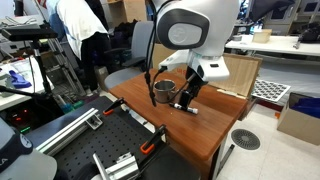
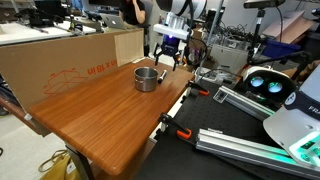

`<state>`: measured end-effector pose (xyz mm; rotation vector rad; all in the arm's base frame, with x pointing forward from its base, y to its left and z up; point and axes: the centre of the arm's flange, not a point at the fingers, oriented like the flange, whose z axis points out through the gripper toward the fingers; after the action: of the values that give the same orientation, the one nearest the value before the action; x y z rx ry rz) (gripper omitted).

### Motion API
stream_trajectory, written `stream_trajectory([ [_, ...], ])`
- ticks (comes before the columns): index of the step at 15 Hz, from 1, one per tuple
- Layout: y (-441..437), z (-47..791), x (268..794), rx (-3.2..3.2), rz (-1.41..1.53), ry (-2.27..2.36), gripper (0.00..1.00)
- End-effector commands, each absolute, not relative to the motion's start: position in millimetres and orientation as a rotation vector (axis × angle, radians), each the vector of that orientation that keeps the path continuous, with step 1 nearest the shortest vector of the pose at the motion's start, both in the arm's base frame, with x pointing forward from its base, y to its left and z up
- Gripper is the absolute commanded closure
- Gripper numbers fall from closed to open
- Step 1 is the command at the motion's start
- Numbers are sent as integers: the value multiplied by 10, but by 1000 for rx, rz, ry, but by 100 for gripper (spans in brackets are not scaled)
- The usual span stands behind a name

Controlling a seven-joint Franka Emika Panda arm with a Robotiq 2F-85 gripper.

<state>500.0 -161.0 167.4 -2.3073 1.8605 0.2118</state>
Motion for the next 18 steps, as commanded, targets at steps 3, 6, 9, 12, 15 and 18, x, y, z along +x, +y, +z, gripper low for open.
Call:
stream_trajectory([
  [3,-1547,1458,5223,-2372,209,1956,0],
  [6,-1532,1342,5264,-2419,204,1993,0],
  [9,-1516,1277,5302,-2468,191,1996,34],
  [12,-1472,1337,5345,-2504,148,1983,57],
  [15,-1462,1361,5343,-2527,133,1973,78],
  [18,-1478,1397,5335,-2528,135,1961,99],
])
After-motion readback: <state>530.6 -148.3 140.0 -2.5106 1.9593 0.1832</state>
